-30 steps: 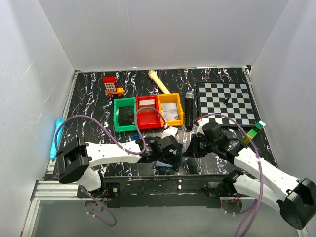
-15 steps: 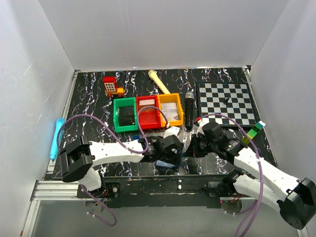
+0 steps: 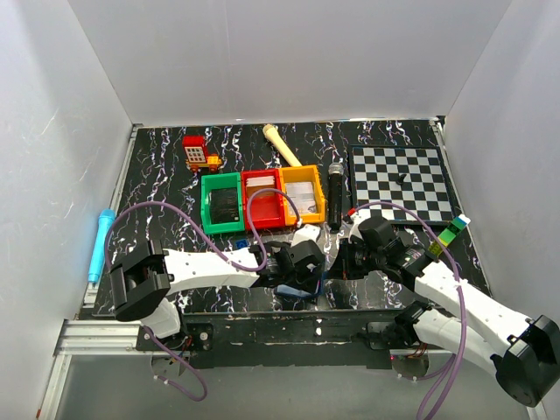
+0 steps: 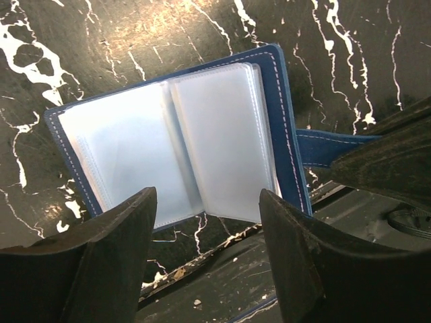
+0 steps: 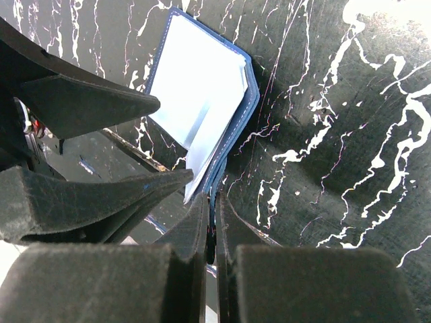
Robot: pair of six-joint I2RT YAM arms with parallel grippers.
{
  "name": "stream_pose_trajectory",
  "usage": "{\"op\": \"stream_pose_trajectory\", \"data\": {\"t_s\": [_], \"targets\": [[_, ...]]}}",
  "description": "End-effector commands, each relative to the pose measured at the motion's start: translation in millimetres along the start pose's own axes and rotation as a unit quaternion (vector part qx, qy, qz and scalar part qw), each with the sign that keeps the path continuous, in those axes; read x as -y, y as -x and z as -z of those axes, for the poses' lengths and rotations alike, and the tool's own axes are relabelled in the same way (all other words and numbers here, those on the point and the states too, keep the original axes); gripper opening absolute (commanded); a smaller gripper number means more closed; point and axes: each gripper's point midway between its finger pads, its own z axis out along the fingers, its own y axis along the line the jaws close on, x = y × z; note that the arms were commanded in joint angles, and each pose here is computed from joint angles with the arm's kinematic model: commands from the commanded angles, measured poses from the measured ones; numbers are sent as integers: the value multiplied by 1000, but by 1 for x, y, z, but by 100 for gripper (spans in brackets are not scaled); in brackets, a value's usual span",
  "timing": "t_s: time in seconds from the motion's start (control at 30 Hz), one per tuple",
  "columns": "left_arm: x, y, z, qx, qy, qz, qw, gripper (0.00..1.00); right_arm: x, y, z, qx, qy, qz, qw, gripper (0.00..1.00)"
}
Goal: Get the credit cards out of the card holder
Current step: Remove the credit card from the card holder.
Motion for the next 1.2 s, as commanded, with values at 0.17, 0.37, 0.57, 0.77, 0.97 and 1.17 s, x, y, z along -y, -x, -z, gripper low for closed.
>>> {"op": "stream_pose_trajectory", "data": {"t_s": [0.17, 0.37, 0.57, 0.77, 0.97, 1.17], "targets": [[-16, 12, 10, 25, 37, 21, 999, 60, -1, 0, -1, 2, 4, 10, 1000, 1], [-10, 19, 15, 40, 10, 20, 999, 68, -2, 1, -1, 2, 5, 10, 1000, 1], [9, 21, 11, 36, -31, 1, 999, 74, -5, 3, 0, 4, 8, 12, 1000, 1], [10, 18, 5, 26, -28, -6, 999, 72, -5, 2, 2, 2, 7, 14, 1000, 1], [7, 12, -1, 15, -15, -10, 1000, 71, -6, 3, 2, 2, 8, 14, 1000, 1], [0, 13, -4, 15, 7, -11, 1000, 69, -5, 3, 2, 0, 5, 15, 1000, 1]]}}
